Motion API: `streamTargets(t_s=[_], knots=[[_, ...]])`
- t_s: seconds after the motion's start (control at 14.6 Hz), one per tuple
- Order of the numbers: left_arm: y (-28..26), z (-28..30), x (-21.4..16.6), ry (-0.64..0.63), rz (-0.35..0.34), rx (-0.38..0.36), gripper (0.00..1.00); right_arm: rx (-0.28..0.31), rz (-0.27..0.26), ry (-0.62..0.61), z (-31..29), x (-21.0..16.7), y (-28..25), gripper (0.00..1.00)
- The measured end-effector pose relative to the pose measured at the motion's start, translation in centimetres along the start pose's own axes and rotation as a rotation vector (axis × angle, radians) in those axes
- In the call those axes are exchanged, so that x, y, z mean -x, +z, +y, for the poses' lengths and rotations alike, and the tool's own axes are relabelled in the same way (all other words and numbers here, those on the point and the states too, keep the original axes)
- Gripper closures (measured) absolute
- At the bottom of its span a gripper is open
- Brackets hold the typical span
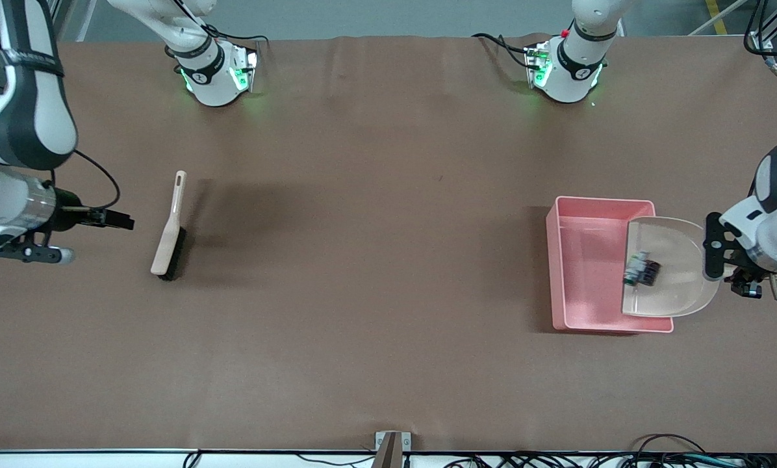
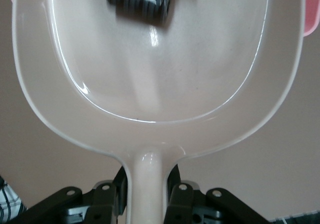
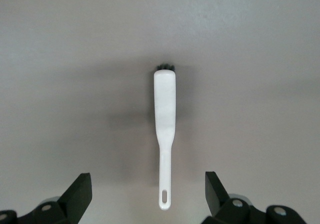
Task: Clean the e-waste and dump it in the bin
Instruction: 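Tilt the dustpan over the pink bin with the left gripper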
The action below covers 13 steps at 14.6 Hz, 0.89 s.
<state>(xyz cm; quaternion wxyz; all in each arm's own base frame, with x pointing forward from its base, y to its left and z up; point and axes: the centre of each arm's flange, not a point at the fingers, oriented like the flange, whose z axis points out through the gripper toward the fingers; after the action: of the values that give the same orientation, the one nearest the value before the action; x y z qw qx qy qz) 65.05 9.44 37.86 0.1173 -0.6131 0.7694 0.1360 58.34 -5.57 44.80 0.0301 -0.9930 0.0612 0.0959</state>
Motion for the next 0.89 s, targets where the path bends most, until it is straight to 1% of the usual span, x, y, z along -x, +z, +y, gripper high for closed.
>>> streamTargets(t_s=[0.2,0.41,0.55,0.68,0.82,0.89], knots=[[-0.7,-0.8,-2.2,-0.013,-0.083,0.003,0.67,0.0,-0.003,-0.019,-1.0,0.8,-5.5,0.0],[-1.4,-1.3,-3.9,-0.029,-0.15,0.01,0.67,0.001,0.041,-0.036,-1.8,2.0,-9.4,0.0],[-2.6,-1.6,-4.6,-0.037,-0.182,-0.003,0.67,0.004,0.06,-0.056,-2.8,3.4,-11.2,0.0],[-4.7,-1.8,-5.4,-0.039,-0.196,-0.029,0.67,0.019,0.09,-0.072,-3.6,4.7,-13.1,0.0],[-6.7,-1.8,-6.4,-0.055,-0.18,-0.051,0.67,0.032,0.097,-0.082,-4.0,6.1,-15.3,0.0],[-7.6,-1.8,-6.9,-0.064,-0.162,-0.06,0.67,0.037,0.103,-0.085,-4.2,6.8,-16.8,0.0]])
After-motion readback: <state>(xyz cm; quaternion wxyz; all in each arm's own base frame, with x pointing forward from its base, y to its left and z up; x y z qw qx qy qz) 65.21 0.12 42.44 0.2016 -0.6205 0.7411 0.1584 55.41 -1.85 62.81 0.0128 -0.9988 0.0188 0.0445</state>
